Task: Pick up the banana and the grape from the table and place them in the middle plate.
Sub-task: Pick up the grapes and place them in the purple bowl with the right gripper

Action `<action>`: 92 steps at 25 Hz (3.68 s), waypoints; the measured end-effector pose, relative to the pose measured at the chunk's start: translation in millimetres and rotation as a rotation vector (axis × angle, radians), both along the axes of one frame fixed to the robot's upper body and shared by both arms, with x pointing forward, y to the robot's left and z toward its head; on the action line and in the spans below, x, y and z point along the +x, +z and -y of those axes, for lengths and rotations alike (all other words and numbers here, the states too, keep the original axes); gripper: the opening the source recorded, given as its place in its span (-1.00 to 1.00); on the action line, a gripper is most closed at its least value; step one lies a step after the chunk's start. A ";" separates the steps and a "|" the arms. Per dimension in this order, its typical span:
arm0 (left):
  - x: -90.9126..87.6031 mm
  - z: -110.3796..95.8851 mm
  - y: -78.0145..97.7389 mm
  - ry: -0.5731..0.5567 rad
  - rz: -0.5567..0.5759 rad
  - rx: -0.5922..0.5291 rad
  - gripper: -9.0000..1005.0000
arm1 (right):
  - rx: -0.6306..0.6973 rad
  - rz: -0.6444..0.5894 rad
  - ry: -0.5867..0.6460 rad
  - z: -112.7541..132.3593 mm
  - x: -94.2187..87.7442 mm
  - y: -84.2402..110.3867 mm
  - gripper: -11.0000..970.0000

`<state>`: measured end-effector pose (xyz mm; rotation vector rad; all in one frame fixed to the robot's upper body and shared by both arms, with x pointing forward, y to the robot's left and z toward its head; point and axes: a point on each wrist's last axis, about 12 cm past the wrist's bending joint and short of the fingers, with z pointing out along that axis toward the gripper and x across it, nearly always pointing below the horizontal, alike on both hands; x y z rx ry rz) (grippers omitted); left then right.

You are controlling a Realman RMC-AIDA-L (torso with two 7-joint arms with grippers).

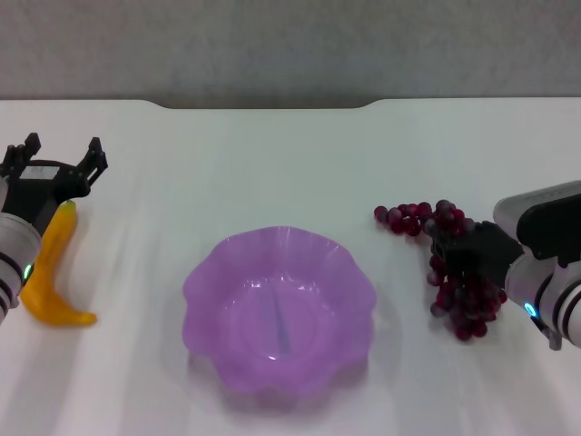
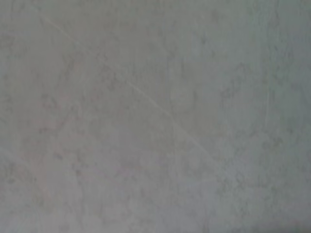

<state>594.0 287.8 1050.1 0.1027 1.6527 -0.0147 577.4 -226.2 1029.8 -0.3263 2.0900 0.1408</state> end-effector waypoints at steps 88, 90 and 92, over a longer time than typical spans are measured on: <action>2.3 2.2 1.2 -0.002 0.000 -0.006 0.77 | -0.052 0.088 0.531 -115.5 -25.7 40.4 -0.25; 2.6 2.5 1.6 -0.002 0.001 -0.006 0.77 | -0.054 0.073 0.529 -115.6 -23.5 37.7 -0.25; 2.7 2.5 1.7 -0.002 0.001 -0.006 0.77 | -0.059 0.054 0.528 -115.5 -21.1 33.8 -0.24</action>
